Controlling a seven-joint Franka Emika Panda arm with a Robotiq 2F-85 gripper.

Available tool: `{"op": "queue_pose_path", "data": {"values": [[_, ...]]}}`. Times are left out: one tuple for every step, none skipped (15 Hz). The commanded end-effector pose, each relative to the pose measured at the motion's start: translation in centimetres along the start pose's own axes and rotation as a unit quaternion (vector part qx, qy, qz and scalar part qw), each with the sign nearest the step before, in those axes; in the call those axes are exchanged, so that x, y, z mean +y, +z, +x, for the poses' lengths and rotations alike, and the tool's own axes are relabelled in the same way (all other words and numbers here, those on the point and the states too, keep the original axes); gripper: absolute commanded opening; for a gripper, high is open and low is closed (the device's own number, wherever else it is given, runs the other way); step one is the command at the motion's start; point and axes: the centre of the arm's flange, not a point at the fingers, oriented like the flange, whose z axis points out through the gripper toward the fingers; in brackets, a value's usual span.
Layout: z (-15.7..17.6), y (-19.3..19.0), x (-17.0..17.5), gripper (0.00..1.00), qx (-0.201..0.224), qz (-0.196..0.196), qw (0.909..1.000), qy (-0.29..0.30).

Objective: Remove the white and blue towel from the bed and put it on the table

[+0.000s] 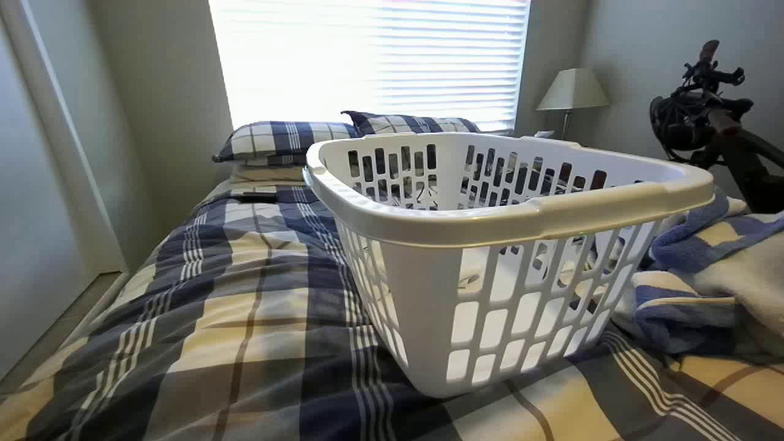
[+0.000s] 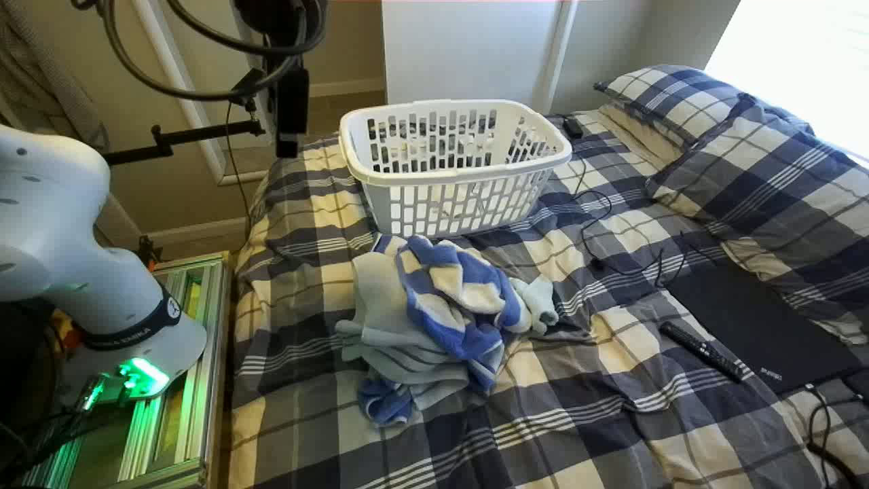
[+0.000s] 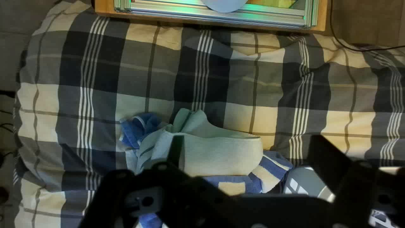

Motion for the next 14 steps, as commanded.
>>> {"op": "queue_pose_path", "data": {"values": [[0.0,0.0,0.0,1.0,0.0,0.0,1.0,0.0],[0.0,0.0,0.0,1.0,0.0,0.0,1.0,0.0],[0.0,0.0,0.0,1.0,0.0,0.0,1.0,0.0],[0.0,0.0,0.0,1.0,0.0,0.0,1.0,0.0],[0.0,0.0,0.0,1.0,0.0,0.0,1.0,0.0],[0.0,0.0,0.0,1.0,0.0,0.0,1.0,0.0],[0.0,0.0,0.0,1.0,0.0,0.0,1.0,0.0],[0.0,0.0,0.0,1.0,0.0,0.0,1.0,0.0],[0.0,0.0,0.0,1.0,0.0,0.0,1.0,0.0],[0.0,0.0,0.0,1.0,0.0,0.0,1.0,0.0],[0.0,0.0,0.0,1.0,0.0,0.0,1.0,0.0],[0.0,0.0,0.0,1.0,0.0,0.0,1.0,0.0],[0.4,0.9,1.3,1.0,-0.008,-0.001,0.9998,0.017],[0.8,1.5,2.0,1.0,-0.007,0.0,0.9998,0.019]]}}
